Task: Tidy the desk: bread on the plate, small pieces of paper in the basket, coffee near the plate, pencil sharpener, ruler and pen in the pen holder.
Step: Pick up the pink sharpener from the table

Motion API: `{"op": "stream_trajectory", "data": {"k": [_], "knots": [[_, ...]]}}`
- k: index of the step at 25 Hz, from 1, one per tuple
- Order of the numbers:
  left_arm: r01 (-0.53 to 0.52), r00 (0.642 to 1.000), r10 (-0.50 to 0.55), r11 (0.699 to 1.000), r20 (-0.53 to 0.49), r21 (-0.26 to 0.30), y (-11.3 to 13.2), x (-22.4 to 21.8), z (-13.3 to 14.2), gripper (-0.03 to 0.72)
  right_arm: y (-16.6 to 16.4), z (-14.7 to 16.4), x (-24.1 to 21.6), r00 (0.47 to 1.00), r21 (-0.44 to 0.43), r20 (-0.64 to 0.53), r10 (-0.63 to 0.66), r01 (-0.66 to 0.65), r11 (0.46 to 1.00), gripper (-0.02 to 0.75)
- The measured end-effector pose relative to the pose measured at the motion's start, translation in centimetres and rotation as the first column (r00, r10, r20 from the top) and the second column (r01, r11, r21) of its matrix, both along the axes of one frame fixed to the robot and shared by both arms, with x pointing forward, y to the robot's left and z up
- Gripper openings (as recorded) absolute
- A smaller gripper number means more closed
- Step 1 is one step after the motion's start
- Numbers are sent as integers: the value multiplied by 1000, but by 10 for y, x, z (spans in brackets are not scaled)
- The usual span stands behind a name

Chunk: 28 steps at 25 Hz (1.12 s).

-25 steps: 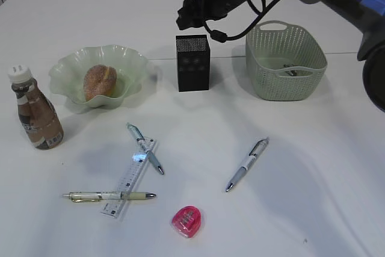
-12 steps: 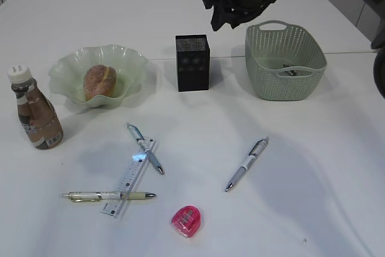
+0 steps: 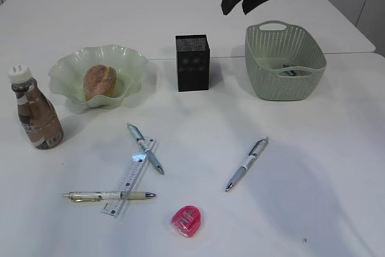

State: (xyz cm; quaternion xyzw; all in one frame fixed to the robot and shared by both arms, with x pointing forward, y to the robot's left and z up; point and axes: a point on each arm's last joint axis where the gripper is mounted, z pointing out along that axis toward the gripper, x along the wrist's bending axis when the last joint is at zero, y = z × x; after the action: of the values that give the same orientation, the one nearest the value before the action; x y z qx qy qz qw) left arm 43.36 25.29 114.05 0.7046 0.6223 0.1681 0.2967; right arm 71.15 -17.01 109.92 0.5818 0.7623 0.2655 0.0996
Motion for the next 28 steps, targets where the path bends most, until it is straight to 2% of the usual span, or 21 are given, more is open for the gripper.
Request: {"op": "stream_trajectory", "data": {"k": [2,4,8,9,12,14,16,18,19,21,22,28], "knots": [[1,1000,-1,1000,-2,2,0,0,1,394,-2,2,-6,1000,-3,-16,-2,2,1000,373],[2,1000,-2,1000,-19,6,0,-2,0,394,-6,11,-34,998,-14,-65,2,-3,1000,373],[7,998,-6,1000,-67,17,1,-5,-2,394,-8,22,-56,997,-19,-74,8,-10,1000,372],[10,996,-8,1000,-88,21,1,-6,-4,394,-4,34,-84,996,-23,-82,34,-36,999,372],[19,986,-12,999,-166,39,2,-12,-8,394,11,39,-109,992,-24,-90,88,-90,996,379],[25,977,-13,998,-215,55,3,-16,-10,394,29,39,-130,983,-28,-104,150,-154,988,412],[27,972,-10,997,-235,71,5,-17,-11,394,29,39,-130,983,-28,-104,150,-154,988,412],[27,971,-6,996,-239,83,6,-18,-11,394,60,27,-155,957,-40,-153,248,-256,966,452],[26,972,-6,996,-235,84,6,-19,-11,394,60,27,-155,957,-40,-153,248,-256,966,452],[25,974,-6,996,-224,83,7,-21,-9,394,75,8,-169,932,-59,-213,293,-311,949,461],[25,975,-6,996,-220,82,7,-23,-8,394,75,8,-169,932,-59,-213,293,-311,949,461],[24,979,-7,996,-206,81,8,-26,-5,394,79,-38,-188,884,-119,-358,302,-364,924,461]]}}
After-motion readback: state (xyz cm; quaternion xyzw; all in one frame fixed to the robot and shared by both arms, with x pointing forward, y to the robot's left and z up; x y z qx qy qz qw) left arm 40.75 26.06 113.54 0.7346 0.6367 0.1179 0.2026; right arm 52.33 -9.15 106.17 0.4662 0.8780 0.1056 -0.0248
